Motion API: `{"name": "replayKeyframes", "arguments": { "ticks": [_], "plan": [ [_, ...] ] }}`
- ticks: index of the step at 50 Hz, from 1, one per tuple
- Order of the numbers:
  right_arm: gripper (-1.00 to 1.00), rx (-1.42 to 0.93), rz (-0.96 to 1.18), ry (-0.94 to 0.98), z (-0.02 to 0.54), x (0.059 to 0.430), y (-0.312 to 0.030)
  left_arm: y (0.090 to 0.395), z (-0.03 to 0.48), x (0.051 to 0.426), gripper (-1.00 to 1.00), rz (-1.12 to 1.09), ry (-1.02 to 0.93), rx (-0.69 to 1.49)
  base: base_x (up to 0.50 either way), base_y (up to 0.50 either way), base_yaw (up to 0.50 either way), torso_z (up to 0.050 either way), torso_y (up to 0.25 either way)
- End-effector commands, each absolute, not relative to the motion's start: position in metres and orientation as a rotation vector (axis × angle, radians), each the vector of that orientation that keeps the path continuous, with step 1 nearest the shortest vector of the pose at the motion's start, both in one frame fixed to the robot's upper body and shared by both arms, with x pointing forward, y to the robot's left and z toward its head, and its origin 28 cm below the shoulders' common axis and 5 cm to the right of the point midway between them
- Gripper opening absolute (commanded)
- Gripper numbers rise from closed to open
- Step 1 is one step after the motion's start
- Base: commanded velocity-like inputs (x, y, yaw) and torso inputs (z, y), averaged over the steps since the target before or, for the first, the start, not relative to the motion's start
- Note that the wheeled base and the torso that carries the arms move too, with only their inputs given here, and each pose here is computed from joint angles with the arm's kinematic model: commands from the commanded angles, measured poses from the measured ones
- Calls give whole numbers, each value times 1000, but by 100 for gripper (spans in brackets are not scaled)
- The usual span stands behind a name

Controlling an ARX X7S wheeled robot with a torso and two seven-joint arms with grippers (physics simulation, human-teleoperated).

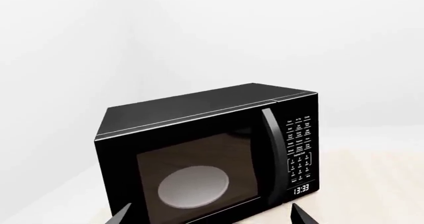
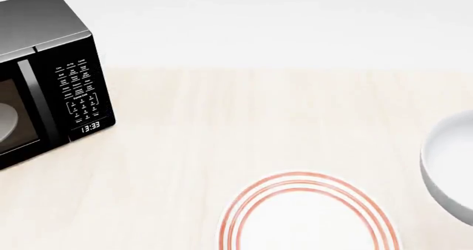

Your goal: Put the white bowl to the right of the plate.

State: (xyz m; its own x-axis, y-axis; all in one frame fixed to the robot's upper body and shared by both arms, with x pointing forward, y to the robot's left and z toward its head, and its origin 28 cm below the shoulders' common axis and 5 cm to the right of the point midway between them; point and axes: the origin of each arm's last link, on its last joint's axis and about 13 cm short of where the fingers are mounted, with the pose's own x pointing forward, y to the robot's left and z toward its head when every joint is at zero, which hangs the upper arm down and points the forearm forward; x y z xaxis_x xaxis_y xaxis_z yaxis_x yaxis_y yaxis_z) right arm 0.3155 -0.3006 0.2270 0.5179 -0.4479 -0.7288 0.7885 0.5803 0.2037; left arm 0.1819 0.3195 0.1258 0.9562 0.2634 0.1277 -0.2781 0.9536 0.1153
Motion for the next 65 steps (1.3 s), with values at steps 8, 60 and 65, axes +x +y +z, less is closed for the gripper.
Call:
{"name": "replayKeyframes", "arguments": {
  "ticks": [8, 60, 65],
  "plan": [
    [-100, 618, -850, 683, 207, 309, -322, 319, 125, 183, 100, 272, -111, 135, 0, 0, 0, 0, 0],
    [100, 607, -863, 709, 166, 311, -330, 317, 124, 184, 100, 266, -110, 140, 0, 0, 0, 0, 0],
    [100, 604, -861, 704, 167, 311, -330, 317, 124, 183, 100, 266, -112, 139, 0, 0, 0, 0, 0]
  ]
}}
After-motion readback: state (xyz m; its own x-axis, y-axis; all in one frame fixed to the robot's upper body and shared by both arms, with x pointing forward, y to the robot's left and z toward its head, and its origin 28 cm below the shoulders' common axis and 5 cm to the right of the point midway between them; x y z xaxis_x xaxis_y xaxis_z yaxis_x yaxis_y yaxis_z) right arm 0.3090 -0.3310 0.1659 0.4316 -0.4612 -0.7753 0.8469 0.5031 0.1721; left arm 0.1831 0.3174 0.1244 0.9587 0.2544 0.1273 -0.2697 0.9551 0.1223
